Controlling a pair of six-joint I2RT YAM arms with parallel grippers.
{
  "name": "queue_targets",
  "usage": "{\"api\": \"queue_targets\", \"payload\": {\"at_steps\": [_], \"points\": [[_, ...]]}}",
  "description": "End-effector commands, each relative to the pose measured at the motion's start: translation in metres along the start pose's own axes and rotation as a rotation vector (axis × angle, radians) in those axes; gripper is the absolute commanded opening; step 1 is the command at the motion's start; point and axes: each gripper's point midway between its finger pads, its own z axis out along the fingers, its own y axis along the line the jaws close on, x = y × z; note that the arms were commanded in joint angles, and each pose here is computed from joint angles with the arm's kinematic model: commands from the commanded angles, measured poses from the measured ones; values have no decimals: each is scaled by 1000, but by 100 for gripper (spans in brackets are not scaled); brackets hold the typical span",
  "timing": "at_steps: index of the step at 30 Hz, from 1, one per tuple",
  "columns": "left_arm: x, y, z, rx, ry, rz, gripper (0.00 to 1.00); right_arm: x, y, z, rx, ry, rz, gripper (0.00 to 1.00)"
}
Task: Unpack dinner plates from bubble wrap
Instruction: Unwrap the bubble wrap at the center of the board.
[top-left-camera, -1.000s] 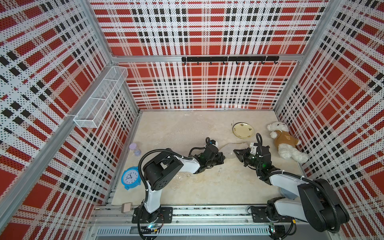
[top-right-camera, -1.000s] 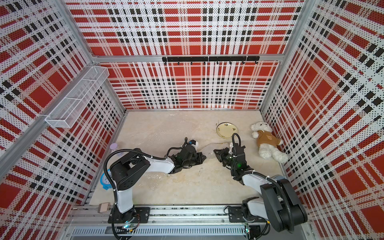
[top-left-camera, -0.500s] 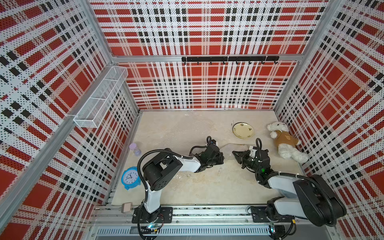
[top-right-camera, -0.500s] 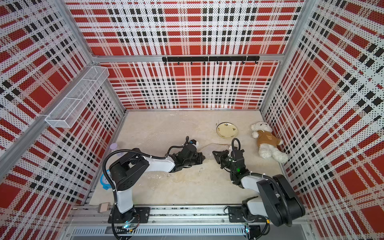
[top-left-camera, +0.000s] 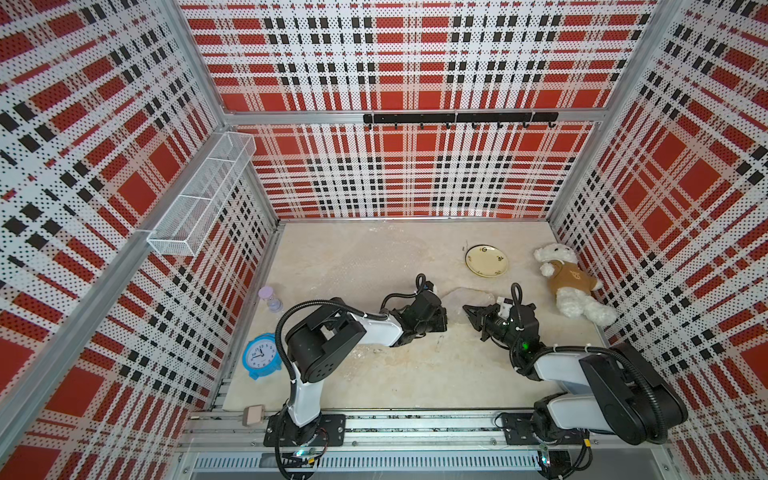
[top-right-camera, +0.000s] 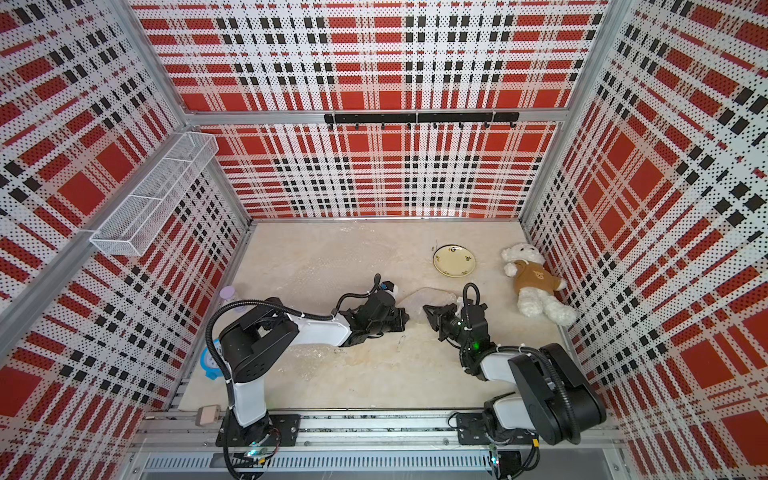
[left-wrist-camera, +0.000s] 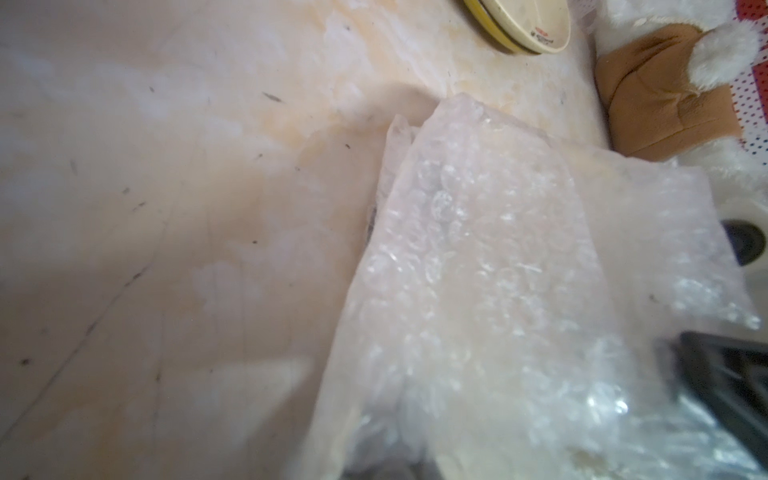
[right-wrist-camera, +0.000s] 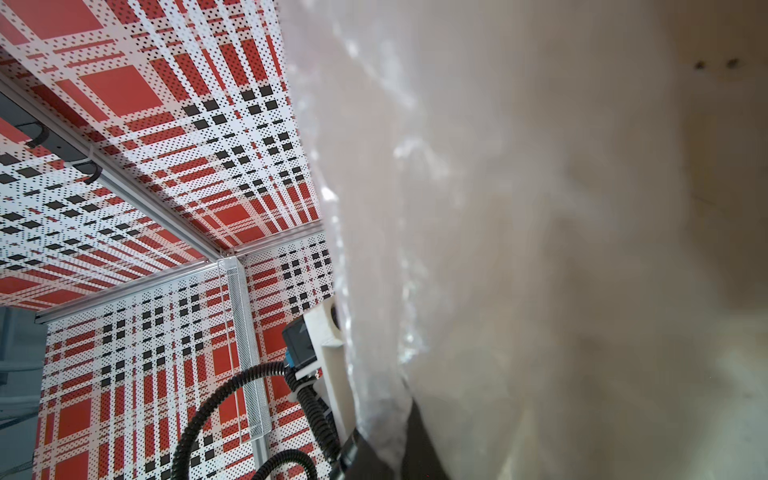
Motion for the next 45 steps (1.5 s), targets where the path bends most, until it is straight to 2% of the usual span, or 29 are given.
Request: {"api": "queue_targets", "payload": {"at_steps": [1, 17, 26, 31, 34, 37, 45], "points": [[22, 27, -1, -119, 58, 44, 0, 5, 52, -2, -202, 11, -33, 0], [27, 29, -3, -173, 59, 100, 0, 13, 75, -10, -241, 22, -58, 0], [26, 28, -4, -176, 55, 110, 0, 13, 73, -4, -224, 28, -81, 1], [18, 20, -11, -160, 35, 107, 0, 16, 62, 7, -141, 49, -166, 7], [2, 6, -23, -127, -1, 101, 0, 16, 49, 11, -58, 54, -225, 16], [-12, -8, -34, -88, -30, 103, 8, 14, 40, 11, -4, 50, -255, 22], [-28, -24, -46, -42, -57, 101, 12, 11, 10, 12, 77, 52, -278, 26]]}}
